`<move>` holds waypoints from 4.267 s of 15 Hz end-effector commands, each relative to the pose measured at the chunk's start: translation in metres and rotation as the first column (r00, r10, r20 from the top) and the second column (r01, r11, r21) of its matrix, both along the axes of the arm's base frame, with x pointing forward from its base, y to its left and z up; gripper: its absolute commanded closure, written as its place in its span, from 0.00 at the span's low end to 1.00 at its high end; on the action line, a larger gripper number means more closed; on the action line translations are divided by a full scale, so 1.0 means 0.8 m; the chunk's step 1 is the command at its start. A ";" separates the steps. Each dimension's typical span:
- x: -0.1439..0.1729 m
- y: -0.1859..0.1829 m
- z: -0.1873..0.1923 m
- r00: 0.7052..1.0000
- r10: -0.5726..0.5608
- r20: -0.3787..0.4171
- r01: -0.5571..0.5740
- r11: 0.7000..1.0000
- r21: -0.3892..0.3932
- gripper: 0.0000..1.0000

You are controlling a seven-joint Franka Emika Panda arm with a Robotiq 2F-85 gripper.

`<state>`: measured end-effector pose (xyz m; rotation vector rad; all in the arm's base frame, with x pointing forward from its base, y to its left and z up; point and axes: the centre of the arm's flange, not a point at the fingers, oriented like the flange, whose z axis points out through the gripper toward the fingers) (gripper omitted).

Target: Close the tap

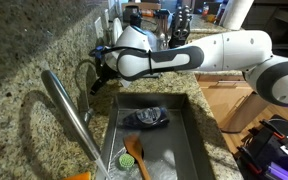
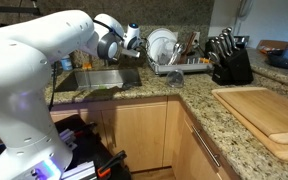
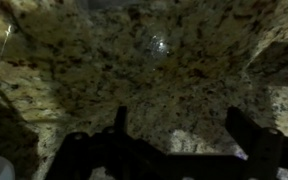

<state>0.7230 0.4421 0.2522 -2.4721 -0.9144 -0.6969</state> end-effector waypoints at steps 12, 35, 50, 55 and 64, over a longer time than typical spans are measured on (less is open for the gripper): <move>-0.006 0.061 0.055 0.983 0.176 0.057 -0.185 0.942 0.279 0.00; -0.023 0.036 0.068 0.987 0.042 0.158 -0.003 0.971 -0.238 0.00; -0.034 0.059 0.079 0.993 0.104 -0.064 -0.092 0.981 0.170 0.00; -0.044 0.037 0.079 0.991 0.055 -0.122 -0.051 0.998 0.036 0.00; -0.033 0.040 0.071 0.995 0.004 -0.103 -0.011 0.998 -0.067 0.00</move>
